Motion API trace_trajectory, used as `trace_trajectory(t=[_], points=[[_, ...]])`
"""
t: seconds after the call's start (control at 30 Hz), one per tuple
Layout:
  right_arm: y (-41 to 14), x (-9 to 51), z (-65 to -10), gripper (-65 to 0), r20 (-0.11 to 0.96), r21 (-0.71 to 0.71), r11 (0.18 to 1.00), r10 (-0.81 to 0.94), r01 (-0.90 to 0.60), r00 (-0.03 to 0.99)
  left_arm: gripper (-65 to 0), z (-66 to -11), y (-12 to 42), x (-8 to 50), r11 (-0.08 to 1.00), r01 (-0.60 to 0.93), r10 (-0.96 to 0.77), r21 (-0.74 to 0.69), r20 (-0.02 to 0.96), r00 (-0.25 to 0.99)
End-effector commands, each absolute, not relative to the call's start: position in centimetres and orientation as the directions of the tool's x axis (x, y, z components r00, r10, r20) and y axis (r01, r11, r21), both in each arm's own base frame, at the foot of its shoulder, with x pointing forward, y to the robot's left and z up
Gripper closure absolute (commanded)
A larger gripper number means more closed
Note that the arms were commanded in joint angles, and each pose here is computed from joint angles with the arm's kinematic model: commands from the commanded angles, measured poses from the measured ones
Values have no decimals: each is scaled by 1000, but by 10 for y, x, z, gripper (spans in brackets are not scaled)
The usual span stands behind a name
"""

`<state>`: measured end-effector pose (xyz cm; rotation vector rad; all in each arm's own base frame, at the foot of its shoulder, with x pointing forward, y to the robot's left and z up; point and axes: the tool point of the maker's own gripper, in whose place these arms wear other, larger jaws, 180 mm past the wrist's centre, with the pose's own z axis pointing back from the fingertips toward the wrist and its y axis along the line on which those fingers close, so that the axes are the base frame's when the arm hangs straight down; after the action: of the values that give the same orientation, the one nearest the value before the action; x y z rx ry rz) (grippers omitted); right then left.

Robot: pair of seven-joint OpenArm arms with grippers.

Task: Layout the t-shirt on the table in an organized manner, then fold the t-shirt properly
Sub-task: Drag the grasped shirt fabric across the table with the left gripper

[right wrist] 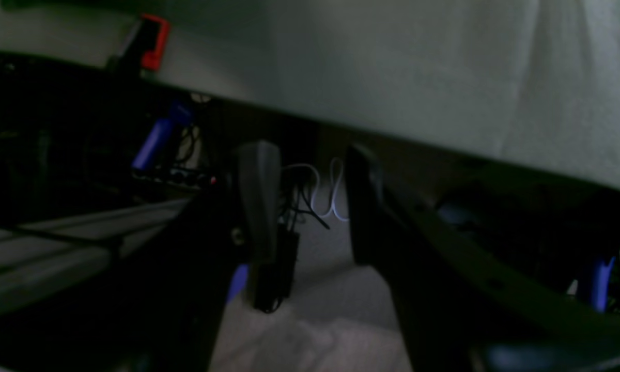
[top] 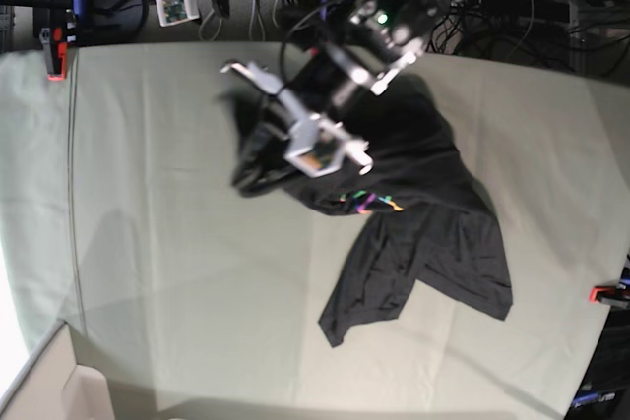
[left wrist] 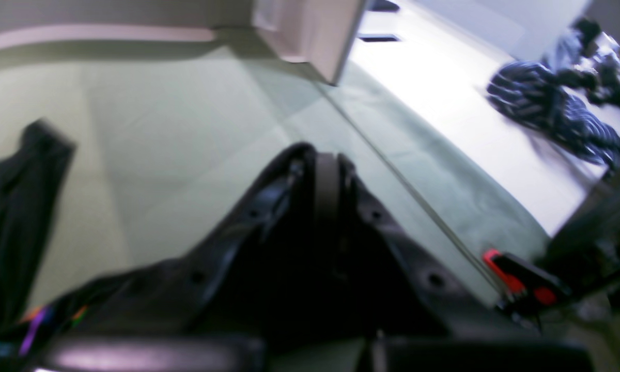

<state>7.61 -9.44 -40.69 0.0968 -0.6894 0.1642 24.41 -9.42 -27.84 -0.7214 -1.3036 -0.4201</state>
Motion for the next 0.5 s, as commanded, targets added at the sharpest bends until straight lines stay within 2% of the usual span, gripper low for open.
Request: trace_trajectory(t=[0.0, 0.3, 0.47], points=[[-93, 77, -402, -225, 655, 39, 982, 114, -184, 747, -2, -257, -107, 247, 685, 689, 140, -235, 971, 192], [-100, 78, -402, -225, 653, 25, 985, 114, -171, 749, -2, -237, -172, 244, 556, 812, 76, -179, 983, 165], [-106, 75, -407, -225, 618, 13, 987, 120, -163, 777, -2, -221, -207, 245, 505, 848, 90, -163, 987, 136]])
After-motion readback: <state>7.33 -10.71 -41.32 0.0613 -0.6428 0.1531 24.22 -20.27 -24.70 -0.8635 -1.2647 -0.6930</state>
